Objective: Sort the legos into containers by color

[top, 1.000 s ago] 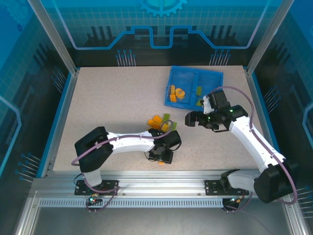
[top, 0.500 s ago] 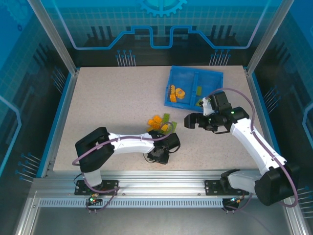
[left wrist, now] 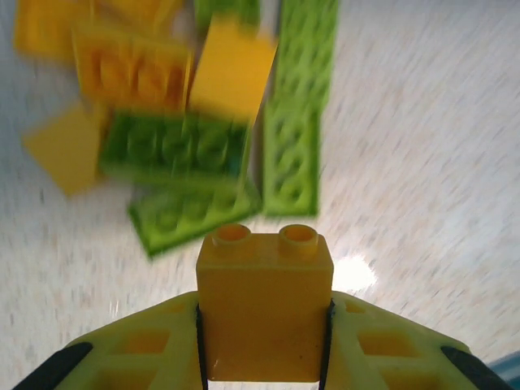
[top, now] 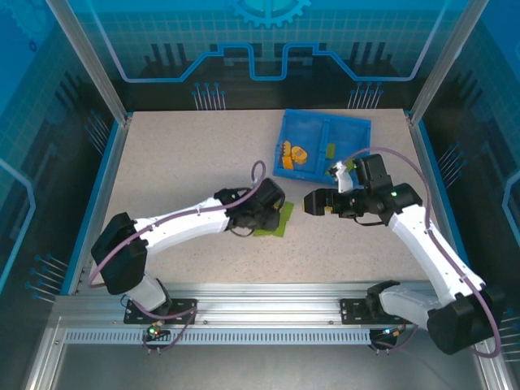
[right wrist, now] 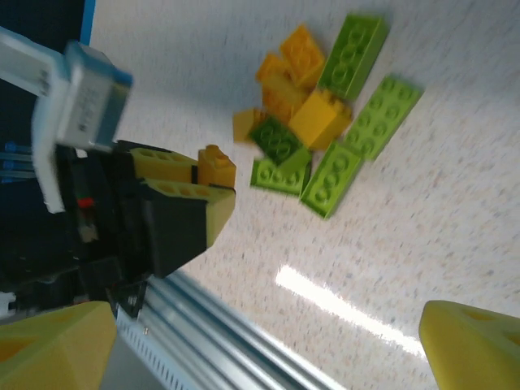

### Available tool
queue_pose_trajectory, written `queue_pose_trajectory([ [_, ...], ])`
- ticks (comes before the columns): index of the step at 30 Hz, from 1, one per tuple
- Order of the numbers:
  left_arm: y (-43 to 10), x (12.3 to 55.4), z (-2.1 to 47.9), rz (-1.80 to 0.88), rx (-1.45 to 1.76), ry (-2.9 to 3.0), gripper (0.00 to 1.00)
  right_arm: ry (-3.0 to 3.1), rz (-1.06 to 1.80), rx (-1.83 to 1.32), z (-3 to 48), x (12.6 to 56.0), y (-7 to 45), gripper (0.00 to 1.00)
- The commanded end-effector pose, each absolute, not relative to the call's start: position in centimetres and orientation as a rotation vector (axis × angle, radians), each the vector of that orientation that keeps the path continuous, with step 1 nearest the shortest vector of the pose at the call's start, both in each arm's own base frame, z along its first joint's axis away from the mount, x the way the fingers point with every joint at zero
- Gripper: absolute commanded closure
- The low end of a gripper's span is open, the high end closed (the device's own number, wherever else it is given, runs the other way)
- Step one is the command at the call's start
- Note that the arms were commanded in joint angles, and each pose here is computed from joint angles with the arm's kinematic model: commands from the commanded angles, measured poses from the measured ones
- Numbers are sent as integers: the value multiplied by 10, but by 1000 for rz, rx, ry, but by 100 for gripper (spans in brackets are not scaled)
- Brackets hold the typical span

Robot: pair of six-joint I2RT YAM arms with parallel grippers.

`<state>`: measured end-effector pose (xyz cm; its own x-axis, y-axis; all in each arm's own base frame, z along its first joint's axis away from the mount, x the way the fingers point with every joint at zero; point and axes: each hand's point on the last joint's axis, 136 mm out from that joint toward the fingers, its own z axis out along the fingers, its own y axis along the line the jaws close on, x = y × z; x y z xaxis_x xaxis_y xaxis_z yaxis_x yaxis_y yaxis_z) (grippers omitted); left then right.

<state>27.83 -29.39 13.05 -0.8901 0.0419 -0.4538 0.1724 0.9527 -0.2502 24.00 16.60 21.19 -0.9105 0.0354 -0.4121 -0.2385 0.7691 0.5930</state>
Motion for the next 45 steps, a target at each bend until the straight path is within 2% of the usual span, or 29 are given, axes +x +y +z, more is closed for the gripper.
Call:
queue_pose_trajectory([
  [1, -317, 342, 174, -414, 198, 2449, 75, 2382, 767, -30, 247, 267, 143, 2],
  [7, -359, 438, 212, -457, 168, 2289, 75, 2325, 691, 74, 254, 276, 125, 1],
  [10, -371, 482, 215, -448, 153, 2247, 75, 2325, 686, 87, 254, 274, 121, 1],
  [14, -388, 525, 198, -450, 172, 2238, 75, 2312, 671, 90, 257, 268, 117, 1],
  [20, -394, 561, 161, -502, 157, 2264, 66, 2289, 714, 97, 260, 258, 118, 1],
  [23, -398, 562, 161, -526, 184, 2249, 59, 2285, 734, 107, 258, 254, 118, 1],
  [31, -405, 546, 193, -628, 175, 2227, 48, 2266, 790, 115, 262, 255, 124, 1],
  [35, -399, 530, 228, -653, 173, 2198, 48, 2271, 789, 110, 261, 257, 125, 1],
  [40, -368, 487, 275, -723, 135, 2112, 48, 2304, 744, 103, 250, 261, 126, 2],
  [45, -316, 418, 303, -697, 217, 2033, 48, 2383, 666, -35, 231, 260, 153, 3],
])
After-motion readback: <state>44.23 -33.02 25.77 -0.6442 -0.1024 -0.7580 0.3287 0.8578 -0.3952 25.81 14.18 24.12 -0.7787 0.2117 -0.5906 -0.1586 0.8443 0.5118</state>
